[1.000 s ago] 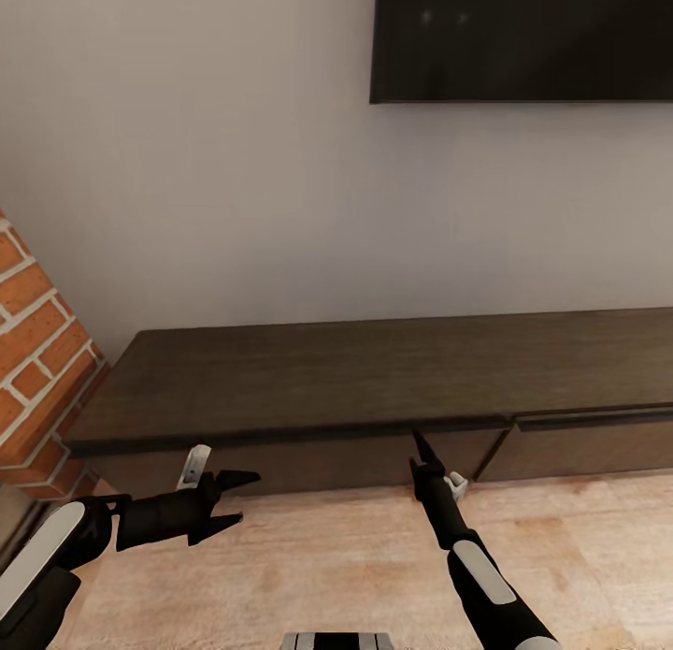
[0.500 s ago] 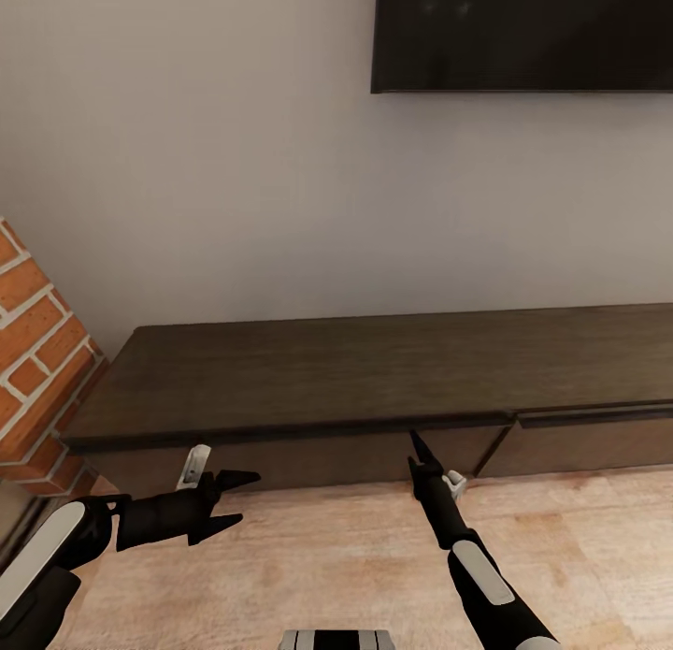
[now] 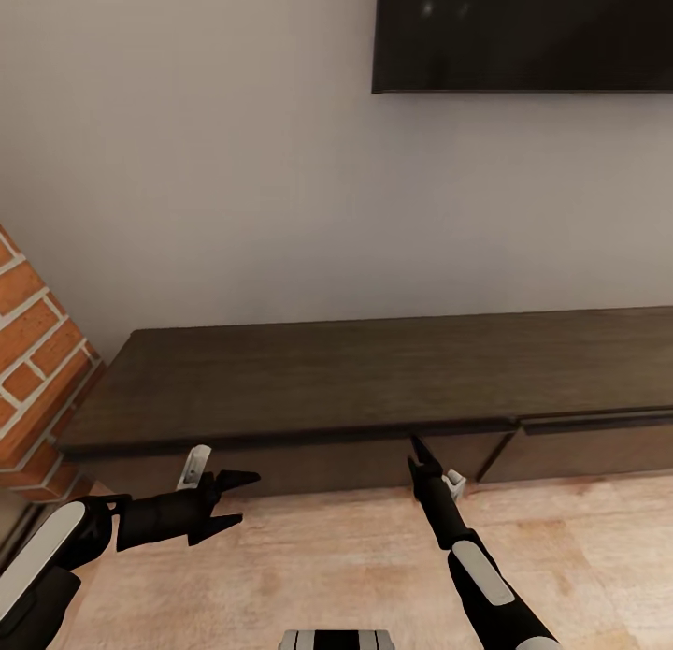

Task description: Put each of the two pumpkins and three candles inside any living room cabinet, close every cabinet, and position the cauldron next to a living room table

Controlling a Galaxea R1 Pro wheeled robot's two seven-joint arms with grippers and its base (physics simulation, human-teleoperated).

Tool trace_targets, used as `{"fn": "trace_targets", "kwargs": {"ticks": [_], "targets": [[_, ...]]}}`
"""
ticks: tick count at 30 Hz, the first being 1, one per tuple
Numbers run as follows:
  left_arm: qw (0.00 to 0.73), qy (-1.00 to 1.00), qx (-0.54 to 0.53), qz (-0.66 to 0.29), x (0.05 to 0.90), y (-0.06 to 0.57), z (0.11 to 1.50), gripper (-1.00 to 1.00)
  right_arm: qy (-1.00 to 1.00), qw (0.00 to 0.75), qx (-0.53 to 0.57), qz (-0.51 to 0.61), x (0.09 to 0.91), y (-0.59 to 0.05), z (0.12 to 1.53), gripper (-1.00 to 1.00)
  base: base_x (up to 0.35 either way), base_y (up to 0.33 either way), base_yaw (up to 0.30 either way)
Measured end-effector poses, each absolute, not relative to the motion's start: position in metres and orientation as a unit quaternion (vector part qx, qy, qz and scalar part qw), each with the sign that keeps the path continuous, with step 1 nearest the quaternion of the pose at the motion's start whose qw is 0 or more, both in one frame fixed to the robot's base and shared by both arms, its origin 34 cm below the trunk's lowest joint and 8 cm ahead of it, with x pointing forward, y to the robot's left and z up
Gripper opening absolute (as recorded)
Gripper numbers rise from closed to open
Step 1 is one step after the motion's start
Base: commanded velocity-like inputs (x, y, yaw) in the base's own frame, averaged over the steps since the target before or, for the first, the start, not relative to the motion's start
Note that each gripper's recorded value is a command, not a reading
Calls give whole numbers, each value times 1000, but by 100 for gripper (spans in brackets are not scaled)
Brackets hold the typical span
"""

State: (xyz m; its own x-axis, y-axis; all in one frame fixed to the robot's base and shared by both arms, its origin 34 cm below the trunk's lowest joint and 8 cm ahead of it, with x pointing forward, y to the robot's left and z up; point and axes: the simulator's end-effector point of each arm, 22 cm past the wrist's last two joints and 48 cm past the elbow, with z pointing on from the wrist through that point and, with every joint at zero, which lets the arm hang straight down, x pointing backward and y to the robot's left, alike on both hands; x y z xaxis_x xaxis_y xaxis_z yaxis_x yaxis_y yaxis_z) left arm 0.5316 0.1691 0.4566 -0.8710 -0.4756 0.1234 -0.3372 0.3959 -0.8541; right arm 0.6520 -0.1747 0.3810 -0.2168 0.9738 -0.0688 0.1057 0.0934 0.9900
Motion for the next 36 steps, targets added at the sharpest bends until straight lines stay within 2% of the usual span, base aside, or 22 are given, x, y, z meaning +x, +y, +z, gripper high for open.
{"fn": "trace_targets", "kwargs": {"ticks": [11, 36], "targets": [[70, 833, -244, -492, 532, 169, 456, 100, 598, 434, 452, 500, 652, -175, 381, 100, 73, 0, 0], [62, 833, -249, -491, 531, 168, 447, 100, 603, 428, 457, 495, 649, -175, 368, 100, 2, 0, 0]]}}
